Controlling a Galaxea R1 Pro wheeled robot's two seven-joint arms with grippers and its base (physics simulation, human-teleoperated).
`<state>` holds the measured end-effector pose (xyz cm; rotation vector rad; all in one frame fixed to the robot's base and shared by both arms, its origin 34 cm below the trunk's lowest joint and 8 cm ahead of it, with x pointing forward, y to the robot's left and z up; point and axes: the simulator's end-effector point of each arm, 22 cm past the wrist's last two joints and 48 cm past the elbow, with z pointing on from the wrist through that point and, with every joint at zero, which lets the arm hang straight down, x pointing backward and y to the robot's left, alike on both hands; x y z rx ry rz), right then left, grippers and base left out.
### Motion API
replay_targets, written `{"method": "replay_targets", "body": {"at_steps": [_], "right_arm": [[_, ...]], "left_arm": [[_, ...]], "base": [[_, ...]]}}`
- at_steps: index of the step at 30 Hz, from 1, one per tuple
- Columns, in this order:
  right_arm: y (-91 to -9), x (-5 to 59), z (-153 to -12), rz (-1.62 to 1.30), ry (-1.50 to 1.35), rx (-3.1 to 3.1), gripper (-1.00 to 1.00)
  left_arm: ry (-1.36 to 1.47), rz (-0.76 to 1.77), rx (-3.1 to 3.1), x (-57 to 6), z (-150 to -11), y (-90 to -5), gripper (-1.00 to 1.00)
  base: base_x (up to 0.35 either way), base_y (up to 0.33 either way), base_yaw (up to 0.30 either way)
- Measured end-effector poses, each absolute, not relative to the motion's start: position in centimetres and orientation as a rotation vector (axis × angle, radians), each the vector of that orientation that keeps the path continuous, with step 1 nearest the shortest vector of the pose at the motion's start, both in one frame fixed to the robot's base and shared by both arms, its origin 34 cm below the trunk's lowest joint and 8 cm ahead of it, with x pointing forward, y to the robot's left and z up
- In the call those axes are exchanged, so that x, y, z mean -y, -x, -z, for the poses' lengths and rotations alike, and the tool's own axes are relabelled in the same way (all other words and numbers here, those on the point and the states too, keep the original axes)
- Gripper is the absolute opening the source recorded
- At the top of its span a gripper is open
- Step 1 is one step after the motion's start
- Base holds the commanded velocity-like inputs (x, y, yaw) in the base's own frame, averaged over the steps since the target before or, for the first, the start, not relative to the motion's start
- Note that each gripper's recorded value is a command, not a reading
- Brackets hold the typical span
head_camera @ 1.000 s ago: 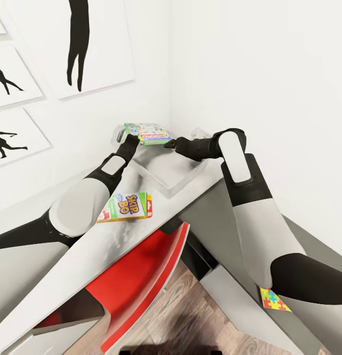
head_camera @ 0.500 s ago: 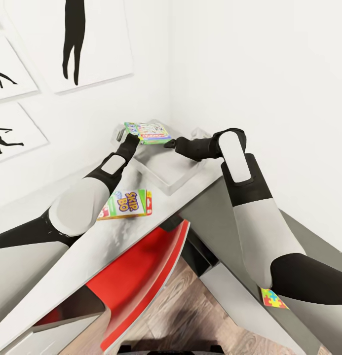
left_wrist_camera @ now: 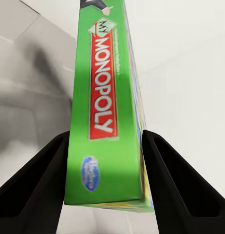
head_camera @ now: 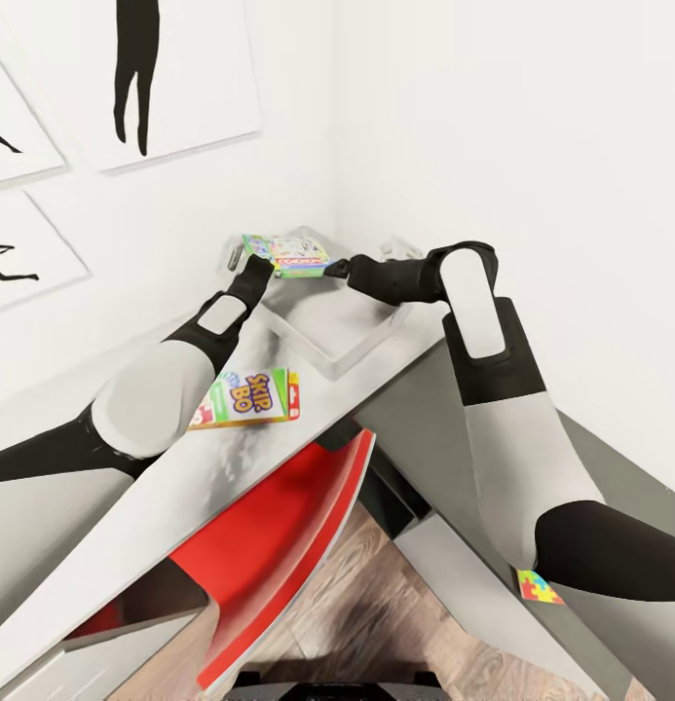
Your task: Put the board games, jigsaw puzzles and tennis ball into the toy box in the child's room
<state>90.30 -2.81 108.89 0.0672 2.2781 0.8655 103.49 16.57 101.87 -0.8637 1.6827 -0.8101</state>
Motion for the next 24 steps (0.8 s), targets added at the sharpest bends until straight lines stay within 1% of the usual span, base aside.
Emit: {"method": "replay_targets", "body": {"at_steps": [24], "right_arm": [[-90.5,2.6,-105.9,-0.869,-0.073,-2.312,1.00]], "left_arm": [[0.877,0.785,-1.689,-17.0,-100.7,-104.8,-1.00]], "base": [[0.000,0.000,0.000]]}}
